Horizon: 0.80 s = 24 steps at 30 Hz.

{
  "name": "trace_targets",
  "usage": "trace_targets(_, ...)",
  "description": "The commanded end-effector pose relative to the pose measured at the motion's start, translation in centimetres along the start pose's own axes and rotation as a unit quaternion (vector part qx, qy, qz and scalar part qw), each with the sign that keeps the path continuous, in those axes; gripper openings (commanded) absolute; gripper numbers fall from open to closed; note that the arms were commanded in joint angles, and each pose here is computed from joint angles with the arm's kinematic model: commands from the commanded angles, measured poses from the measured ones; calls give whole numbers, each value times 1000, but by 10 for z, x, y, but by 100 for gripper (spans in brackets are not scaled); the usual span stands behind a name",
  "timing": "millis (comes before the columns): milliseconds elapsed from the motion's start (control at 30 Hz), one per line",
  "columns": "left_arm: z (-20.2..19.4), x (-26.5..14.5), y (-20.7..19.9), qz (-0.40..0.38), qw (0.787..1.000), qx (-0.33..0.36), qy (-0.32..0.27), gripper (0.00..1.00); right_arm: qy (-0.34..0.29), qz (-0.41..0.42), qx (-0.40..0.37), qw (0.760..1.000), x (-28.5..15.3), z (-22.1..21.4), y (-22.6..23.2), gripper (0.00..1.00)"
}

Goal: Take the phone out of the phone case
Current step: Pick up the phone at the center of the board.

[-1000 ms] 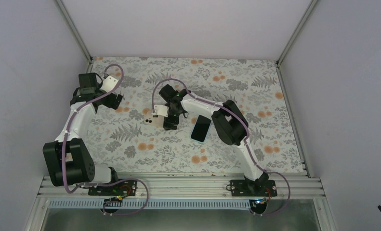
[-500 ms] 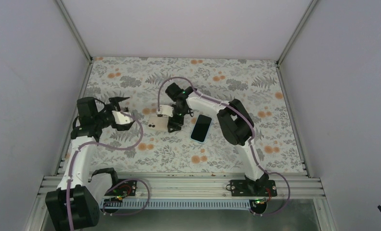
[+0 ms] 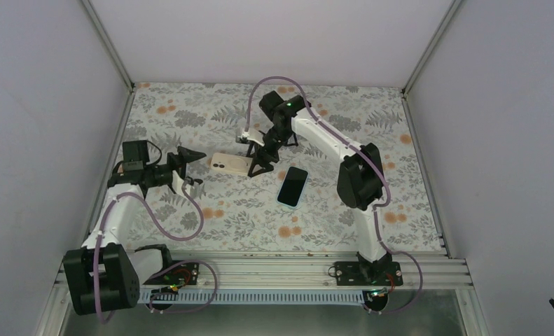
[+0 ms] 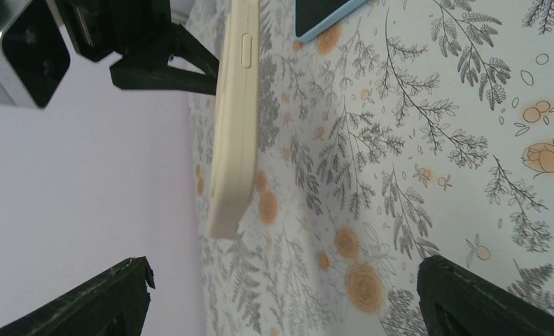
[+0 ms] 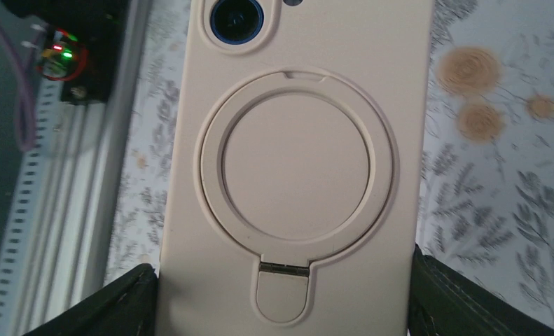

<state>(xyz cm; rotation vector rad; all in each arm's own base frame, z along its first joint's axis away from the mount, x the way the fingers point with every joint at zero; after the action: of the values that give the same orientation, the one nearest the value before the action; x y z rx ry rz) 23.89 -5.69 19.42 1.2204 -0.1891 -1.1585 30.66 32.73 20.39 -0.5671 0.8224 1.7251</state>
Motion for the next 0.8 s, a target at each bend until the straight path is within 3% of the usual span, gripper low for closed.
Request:
trace_targets(0,12,3,15,19,976,212,-43,91,-46,43,-17,998,-8,20,16,55)
trace_targets(400,18,18,16,12,969,232,-86,75,-56,41,-22,997,-8,33,16,54)
trace_targets(767,24,23,20,-1,963,247,-104,67,-68,58,-23,996,0,40,16,53)
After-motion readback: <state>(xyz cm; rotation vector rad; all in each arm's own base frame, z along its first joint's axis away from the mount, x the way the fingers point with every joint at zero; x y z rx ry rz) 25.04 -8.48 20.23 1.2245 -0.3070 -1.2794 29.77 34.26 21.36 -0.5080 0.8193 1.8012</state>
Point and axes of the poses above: each gripper's point midway between its finger pads, its own x axis out along the fingers, its own y axis along the line the jaws close on, z = x × y, the point moved 6 cm from there along -x, back along the fingers, and after that the axes turned 5 degrees about -x, right-handed, at the moved point
